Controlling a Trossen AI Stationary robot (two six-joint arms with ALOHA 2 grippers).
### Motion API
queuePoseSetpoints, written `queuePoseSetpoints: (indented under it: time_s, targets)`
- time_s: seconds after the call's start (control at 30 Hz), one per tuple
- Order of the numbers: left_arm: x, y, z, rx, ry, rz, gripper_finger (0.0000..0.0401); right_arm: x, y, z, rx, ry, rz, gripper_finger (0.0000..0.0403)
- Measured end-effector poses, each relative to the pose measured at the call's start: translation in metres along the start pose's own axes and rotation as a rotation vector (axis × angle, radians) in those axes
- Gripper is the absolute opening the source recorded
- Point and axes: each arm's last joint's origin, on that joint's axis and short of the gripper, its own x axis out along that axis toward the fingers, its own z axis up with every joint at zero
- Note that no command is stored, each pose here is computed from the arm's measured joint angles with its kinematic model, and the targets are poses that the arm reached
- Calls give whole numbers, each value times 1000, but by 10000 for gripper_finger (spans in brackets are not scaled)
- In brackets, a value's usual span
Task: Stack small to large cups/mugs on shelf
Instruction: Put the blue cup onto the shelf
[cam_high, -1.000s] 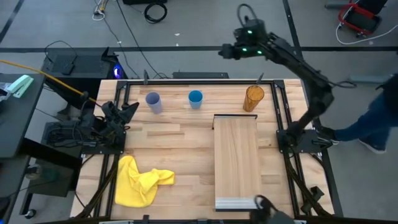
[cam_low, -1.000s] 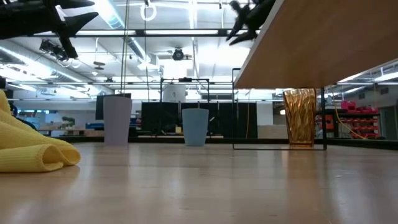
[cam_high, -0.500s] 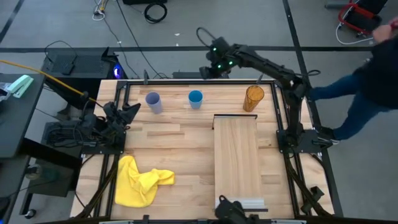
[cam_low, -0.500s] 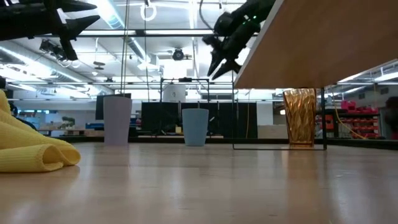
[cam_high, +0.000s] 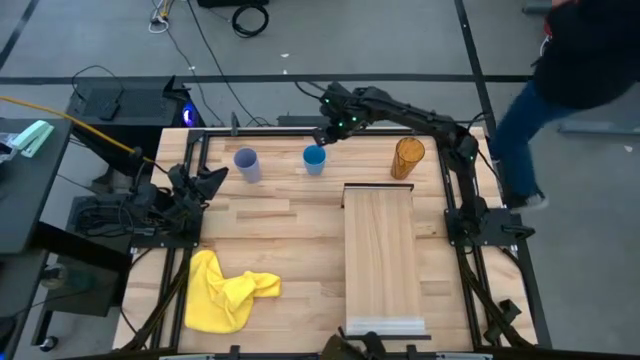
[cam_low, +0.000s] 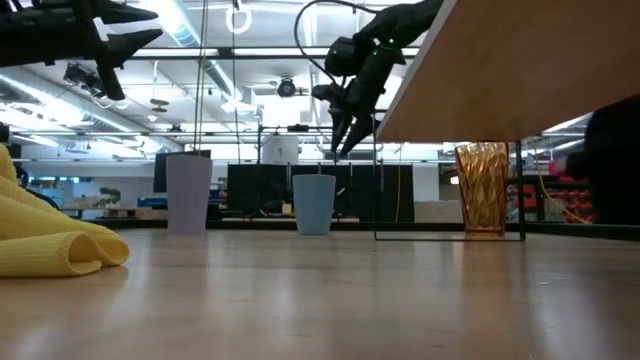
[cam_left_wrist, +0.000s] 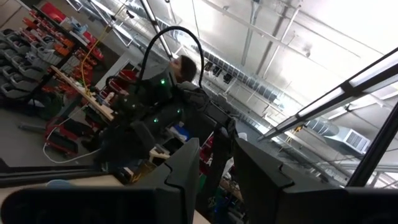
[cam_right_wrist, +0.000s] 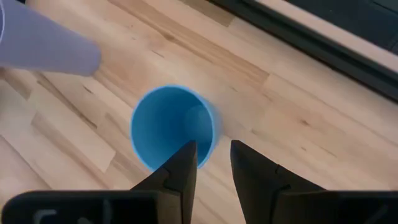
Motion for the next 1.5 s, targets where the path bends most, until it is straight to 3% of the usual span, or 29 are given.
queuePoseSetpoints:
  time_s: [0.3, 0.8, 1.23, 1.5]
  targets:
    - [0, 0, 0, -13, 5, 3, 107, 2, 12, -9, 12, 21, 3, 107]
    - [0, 1, -1, -16, 13, 8, 107, 5, 34, -23, 140, -3, -33, 104]
    - [0, 3, -5, -25, 44, 26, 107, 34, 22, -44, 284, 59, -145, 104]
    - [0, 3, -5, -22, 46, 27, 107, 39, 26, -37, 338, -34, -77, 104]
